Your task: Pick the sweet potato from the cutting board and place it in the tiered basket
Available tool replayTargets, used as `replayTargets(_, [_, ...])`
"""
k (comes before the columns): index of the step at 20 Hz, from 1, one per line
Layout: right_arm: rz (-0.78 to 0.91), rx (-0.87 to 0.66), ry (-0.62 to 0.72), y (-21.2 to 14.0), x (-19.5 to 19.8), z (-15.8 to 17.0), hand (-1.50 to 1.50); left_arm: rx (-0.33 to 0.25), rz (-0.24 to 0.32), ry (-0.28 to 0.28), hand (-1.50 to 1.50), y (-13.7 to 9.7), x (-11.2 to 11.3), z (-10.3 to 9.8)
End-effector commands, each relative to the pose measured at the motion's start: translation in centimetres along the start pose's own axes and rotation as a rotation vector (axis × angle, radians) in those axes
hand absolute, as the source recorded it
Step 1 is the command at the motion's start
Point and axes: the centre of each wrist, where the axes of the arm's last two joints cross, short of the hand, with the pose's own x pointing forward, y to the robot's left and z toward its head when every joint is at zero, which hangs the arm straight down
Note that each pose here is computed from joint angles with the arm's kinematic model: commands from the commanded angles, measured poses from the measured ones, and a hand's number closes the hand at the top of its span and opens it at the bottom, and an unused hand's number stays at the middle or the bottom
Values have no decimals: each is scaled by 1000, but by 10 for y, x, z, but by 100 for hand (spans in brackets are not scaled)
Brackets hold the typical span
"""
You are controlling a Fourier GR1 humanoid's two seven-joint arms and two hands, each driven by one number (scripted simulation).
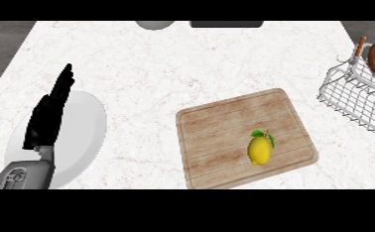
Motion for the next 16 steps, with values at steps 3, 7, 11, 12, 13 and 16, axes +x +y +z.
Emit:
replayTargets(3, [-63, -36, 110, -59, -18, 3, -150, -11, 4, 5, 0, 5, 1, 4])
replayTargets(7, [-128, -30, 182, -102, -45, 24, -150, 18, 0, 27, 0, 3, -10, 13])
replayTargets(11, [-138, -25, 194, -130, -88, 51, -150, 20, -4, 31, 0, 14, -4, 0])
replayTargets(12, [-166, 17, 166, -137, -93, 58, -150, 12, -7, 35, 0, 7, 5, -2])
replayTargets(13, [-151, -22, 163, -153, -105, 61, -150, 24, 0, 13, 0, 8, -12, 5])
replayTargets(16, [-220, -24, 151, -177, -136, 69, -150, 27, 6, 27, 0, 17, 8, 16])
